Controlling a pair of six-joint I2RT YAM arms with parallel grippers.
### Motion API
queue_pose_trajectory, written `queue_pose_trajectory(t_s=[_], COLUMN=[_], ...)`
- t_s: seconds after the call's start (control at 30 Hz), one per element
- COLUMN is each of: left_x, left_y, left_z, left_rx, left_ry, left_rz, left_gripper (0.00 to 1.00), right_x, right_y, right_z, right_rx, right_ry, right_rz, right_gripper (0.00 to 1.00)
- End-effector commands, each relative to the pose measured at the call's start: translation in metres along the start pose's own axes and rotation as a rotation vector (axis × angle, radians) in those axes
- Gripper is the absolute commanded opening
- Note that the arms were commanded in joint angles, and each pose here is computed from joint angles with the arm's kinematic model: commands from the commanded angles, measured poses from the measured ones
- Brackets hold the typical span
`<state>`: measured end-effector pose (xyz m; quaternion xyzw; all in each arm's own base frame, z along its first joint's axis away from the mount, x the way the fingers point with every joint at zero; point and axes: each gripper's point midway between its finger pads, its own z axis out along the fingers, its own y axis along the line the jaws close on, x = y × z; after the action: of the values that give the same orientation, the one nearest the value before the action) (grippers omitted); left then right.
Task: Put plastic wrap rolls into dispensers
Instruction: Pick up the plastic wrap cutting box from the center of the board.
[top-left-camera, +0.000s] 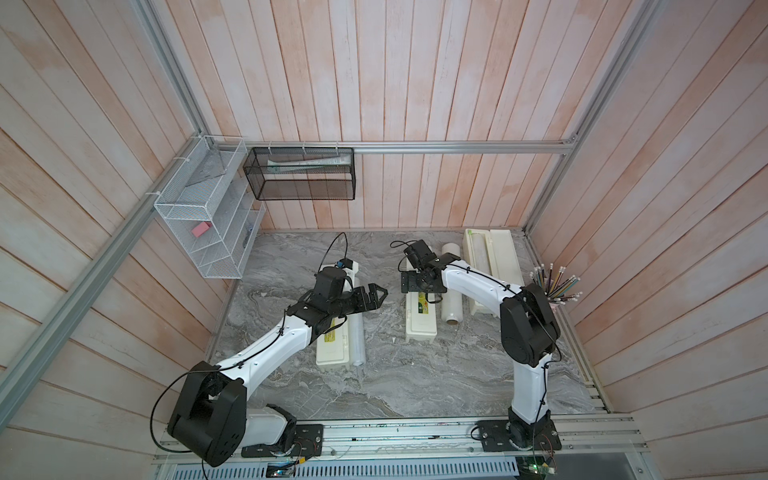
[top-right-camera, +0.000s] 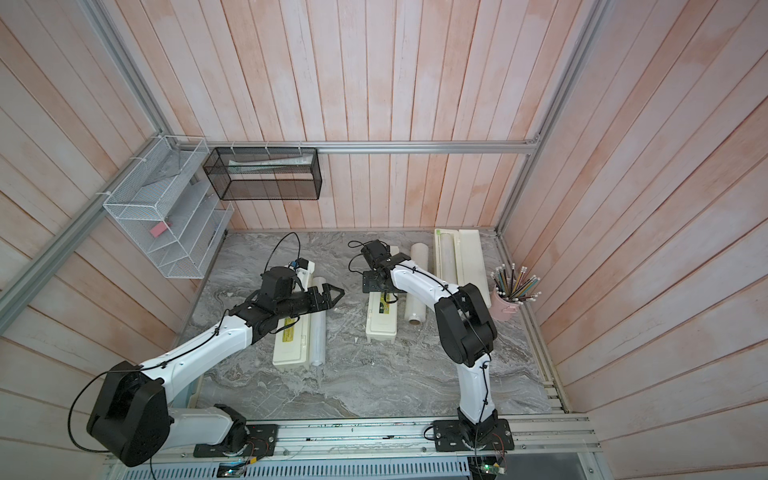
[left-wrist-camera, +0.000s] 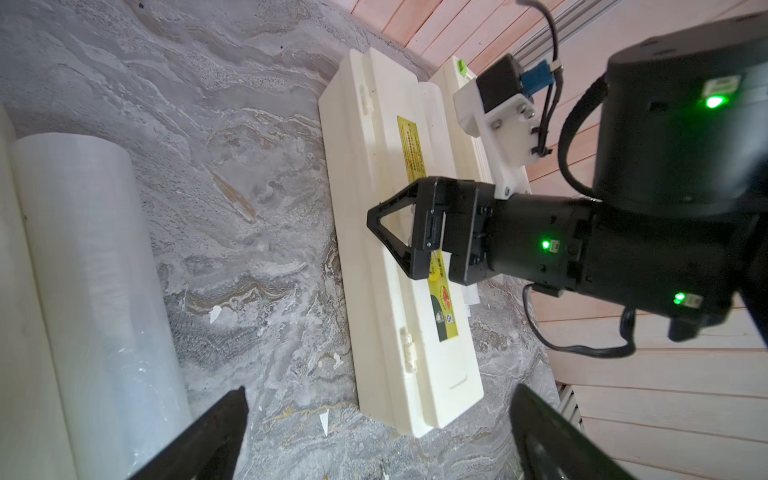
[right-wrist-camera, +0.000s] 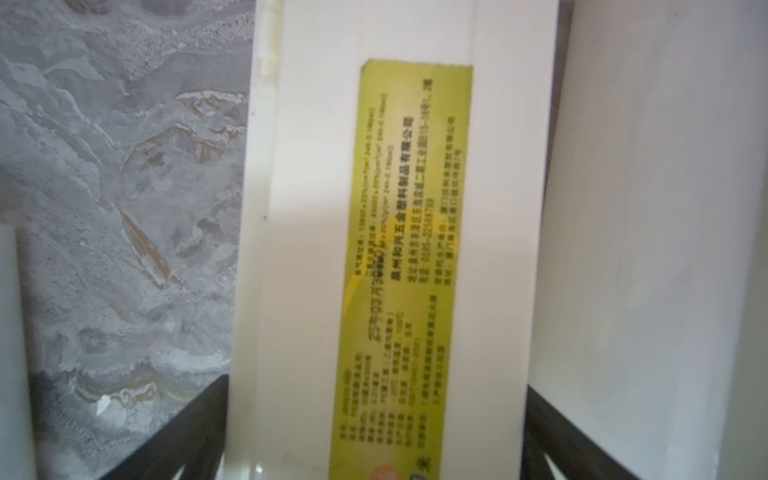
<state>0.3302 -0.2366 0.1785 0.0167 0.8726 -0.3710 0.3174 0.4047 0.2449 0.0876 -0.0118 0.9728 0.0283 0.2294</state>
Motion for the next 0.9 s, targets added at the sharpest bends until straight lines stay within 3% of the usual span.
queue_pose_trajectory(t_s=[0.0, 0.2, 0.47, 0.6, 0.87], left_x=[-0.008, -0.007, -0.001, 0.0, 0.005], left_y=[-0.009, -0.011, -0.014, -0.014, -0.018], left_z=[0.003, 0.005, 0.006, 0.007, 0.015], left_rx=[0.02, 0.028, 0.043, 0.042, 0.059], left_ry=[-0.018, -0.01, 0.006, 0.005, 0.032], left_rz=[0.009, 0.01, 0.019, 0.018, 0.021], left_gripper=[1.0, 1.0, 1.0, 1.0, 1.0], right_x=[0.039, 0.057, 0.034, 0.046, 0.035], right_y=[-0.003, -0.004, -0.002, -0.006, -0.009], right_z=[-0.005, -0.001, -0.016, -0.014, -0.022], right_rx=[0.0, 0.006, -0.019, 0.001, -0.011], right_ry=[0.11, 0.143, 0.099, 0.152, 0.104], right_rz=[0.008, 0.005, 0.022, 0.003, 0.016], right_gripper=[0.98, 0.98, 0.98, 0.98, 0.96])
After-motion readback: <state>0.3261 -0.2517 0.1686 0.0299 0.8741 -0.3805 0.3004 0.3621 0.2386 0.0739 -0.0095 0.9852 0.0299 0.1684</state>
